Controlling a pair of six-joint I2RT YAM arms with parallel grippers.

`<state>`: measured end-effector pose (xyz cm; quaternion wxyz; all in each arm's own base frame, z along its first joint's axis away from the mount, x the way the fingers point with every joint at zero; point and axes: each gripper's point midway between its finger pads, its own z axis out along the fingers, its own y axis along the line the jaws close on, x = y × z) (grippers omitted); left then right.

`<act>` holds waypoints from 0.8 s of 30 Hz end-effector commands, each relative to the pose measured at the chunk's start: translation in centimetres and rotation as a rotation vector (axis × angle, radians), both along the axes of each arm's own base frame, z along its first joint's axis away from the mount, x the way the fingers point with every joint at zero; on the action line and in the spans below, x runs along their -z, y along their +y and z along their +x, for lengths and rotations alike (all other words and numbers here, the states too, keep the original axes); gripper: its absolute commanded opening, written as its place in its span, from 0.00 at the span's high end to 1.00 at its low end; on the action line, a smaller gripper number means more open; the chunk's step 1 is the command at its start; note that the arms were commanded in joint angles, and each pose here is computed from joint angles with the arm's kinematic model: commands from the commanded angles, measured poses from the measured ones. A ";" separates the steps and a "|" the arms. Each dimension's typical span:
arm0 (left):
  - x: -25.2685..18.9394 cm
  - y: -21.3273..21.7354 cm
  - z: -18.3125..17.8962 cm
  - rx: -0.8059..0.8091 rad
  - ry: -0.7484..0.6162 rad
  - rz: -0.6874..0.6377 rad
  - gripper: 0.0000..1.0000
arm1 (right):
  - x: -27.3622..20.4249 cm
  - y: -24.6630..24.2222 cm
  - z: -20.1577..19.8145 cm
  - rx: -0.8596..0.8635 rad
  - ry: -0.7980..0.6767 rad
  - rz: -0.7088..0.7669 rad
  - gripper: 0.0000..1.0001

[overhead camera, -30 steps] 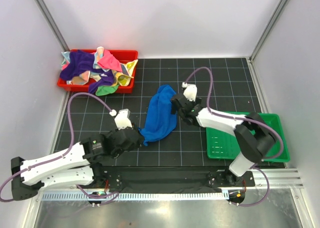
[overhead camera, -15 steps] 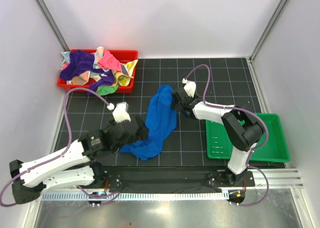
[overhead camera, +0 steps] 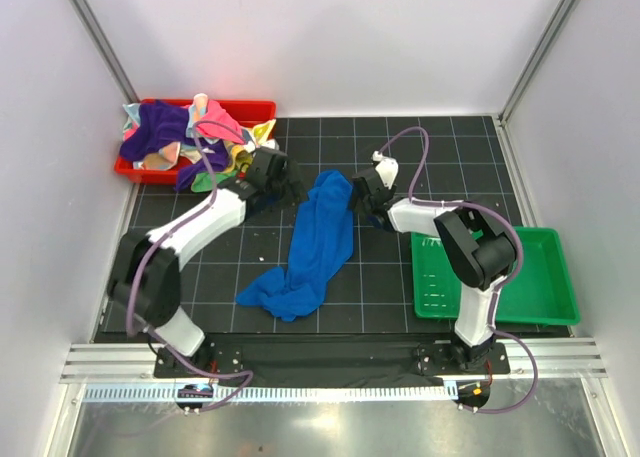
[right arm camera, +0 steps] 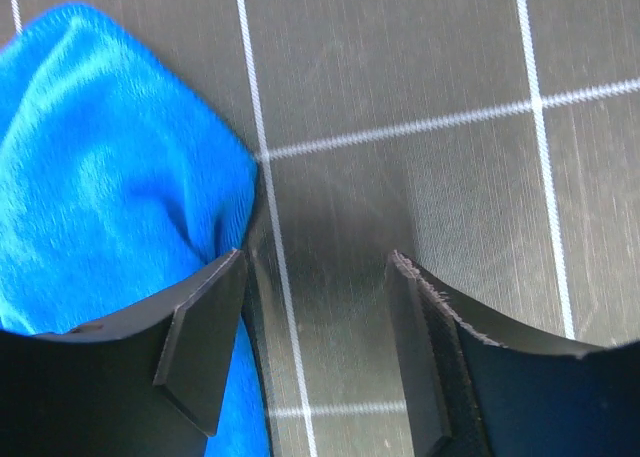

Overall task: Fold and stack the towels
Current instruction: Move the towel to the center of the board, then flatten out the crumpled towel

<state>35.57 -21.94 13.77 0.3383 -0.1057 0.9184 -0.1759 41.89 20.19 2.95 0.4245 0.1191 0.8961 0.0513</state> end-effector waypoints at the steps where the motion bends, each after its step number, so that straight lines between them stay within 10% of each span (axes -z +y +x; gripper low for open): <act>1: 0.7 -1.4 4.0 0.085 -0.011 -0.066 0.24 | -1.4 1.9 2.1 -0.024 -0.067 0.065 0.36; 15: 8.6 -3.7 9.9 0.139 0.140 -0.024 0.27 | 0.0 4.7 3.8 -0.101 -0.031 0.094 0.49; 24: 8.4 -4.5 9.1 0.145 0.150 -0.072 0.78 | -0.6 5.1 3.9 -0.122 -0.029 0.095 0.86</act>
